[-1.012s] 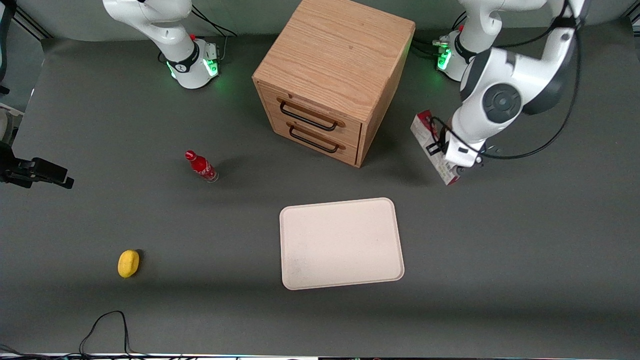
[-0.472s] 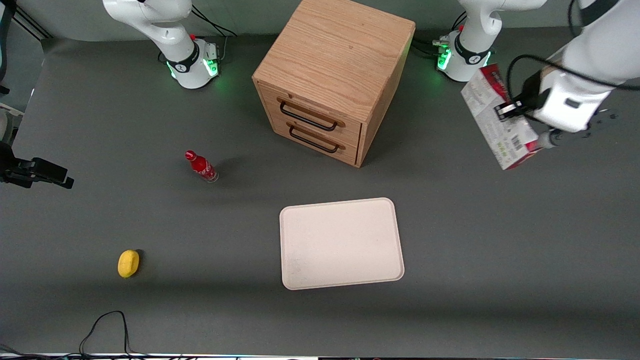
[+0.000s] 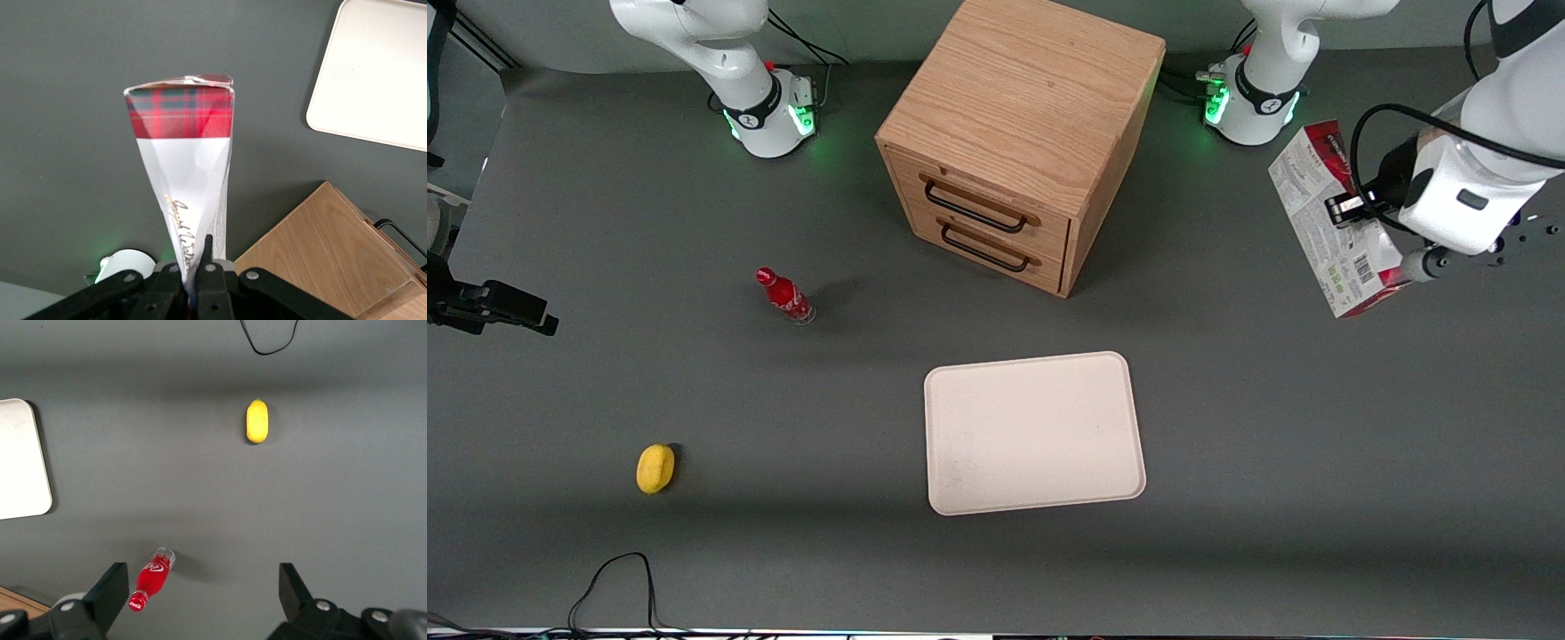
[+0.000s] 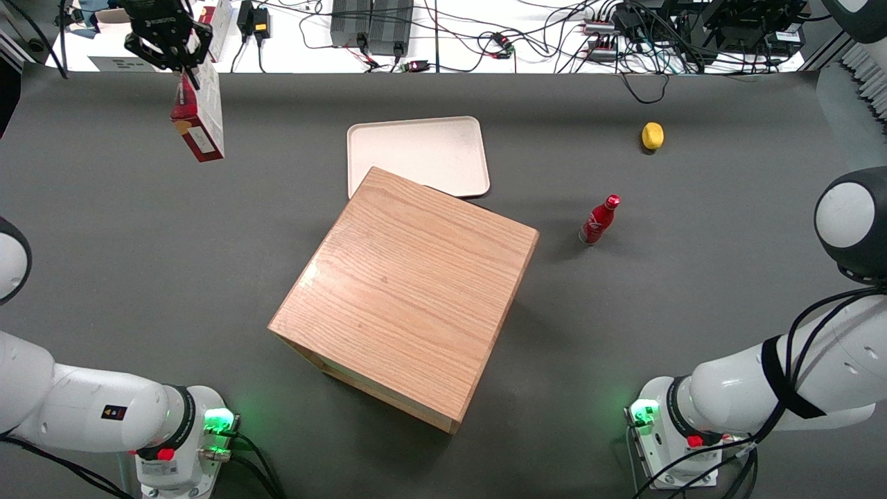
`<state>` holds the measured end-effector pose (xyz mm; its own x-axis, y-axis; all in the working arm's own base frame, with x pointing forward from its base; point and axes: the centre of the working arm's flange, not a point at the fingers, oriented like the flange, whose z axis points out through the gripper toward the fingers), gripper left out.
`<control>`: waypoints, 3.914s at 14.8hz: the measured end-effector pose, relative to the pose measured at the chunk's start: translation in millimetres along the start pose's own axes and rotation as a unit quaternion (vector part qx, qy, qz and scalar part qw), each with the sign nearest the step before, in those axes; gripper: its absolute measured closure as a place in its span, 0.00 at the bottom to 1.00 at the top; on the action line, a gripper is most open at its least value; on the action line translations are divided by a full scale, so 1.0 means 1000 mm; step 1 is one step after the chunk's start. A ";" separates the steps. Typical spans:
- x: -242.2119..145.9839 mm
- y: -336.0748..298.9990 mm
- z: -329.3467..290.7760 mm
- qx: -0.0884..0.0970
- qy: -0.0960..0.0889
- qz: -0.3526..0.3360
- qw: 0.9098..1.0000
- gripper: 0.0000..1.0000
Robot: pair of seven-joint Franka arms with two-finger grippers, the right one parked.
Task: Place red cookie box on tray
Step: 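Carry the box over the white tray and lower it onto it, then open the left gripper and raise it away from the tray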
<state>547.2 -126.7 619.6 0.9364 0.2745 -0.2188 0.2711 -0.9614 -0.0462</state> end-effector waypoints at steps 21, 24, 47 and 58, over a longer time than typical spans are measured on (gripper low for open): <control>0.159 0.252 0.290 -0.028 0.049 0.037 0.998 0.97; 0.153 0.262 0.312 -0.012 0.056 0.034 0.998 0.97; 0.115 0.246 0.219 -0.009 0.073 0.039 0.996 0.00; -0.008 0.017 0.083 0.023 0.096 0.103 0.990 0.00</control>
<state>526.1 -146.4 539.4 0.9970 0.0672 -0.0381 0.0646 -0.9958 -0.0654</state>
